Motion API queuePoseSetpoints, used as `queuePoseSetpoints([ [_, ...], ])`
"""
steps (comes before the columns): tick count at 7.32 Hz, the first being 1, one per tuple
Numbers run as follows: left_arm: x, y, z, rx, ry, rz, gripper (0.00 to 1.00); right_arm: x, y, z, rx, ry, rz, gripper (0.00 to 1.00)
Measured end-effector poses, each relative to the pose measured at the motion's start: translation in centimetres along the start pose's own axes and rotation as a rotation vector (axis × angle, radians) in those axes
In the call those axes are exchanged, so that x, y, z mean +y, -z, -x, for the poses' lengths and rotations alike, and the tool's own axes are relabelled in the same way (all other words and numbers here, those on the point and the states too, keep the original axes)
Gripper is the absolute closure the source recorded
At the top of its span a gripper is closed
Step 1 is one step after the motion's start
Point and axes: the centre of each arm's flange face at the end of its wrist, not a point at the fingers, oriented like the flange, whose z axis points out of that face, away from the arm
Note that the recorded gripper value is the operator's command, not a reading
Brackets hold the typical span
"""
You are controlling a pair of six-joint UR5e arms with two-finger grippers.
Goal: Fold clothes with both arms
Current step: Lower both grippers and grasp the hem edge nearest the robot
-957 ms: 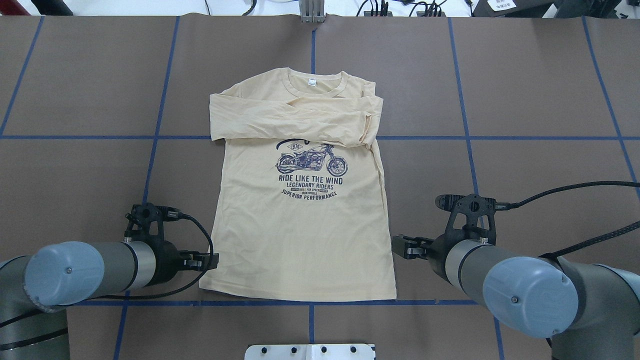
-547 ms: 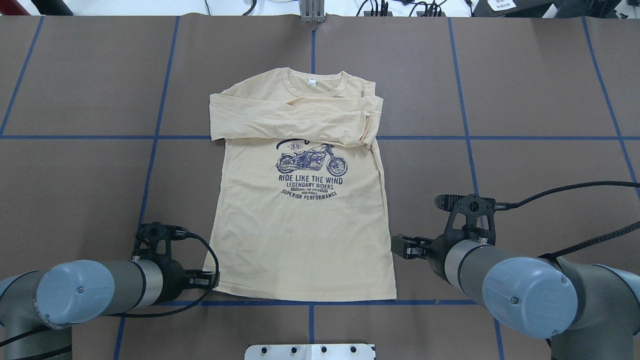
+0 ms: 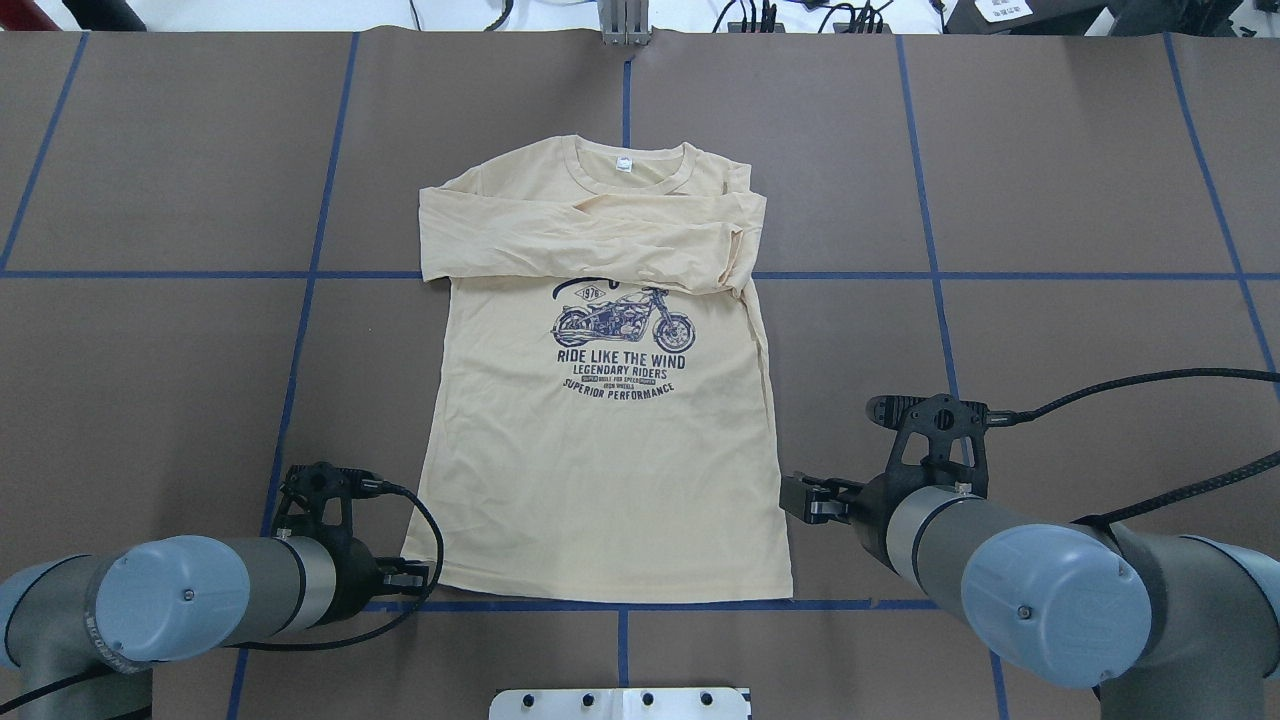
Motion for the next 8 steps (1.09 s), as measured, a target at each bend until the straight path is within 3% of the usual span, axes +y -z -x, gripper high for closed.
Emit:
queuePoseSetpoints([
  [1,0.1,0.0,-0.1,0.000,0.001,0.002,1.00,0.0,0.0,0.0,0.000,0.000,0.000,0.00],
  [5,0.0,0.3,-0.2,-0.005,0.004,0.002,1.00,0.7,-0.3,0.2,0.002,-0.008,0.001,0.02],
  [8,-0.2,1.3,-0.9,0.001,0.004,0.000,1.00,7.1,-2.6,1.2,0.022,-0.040,-0.022,0.08],
])
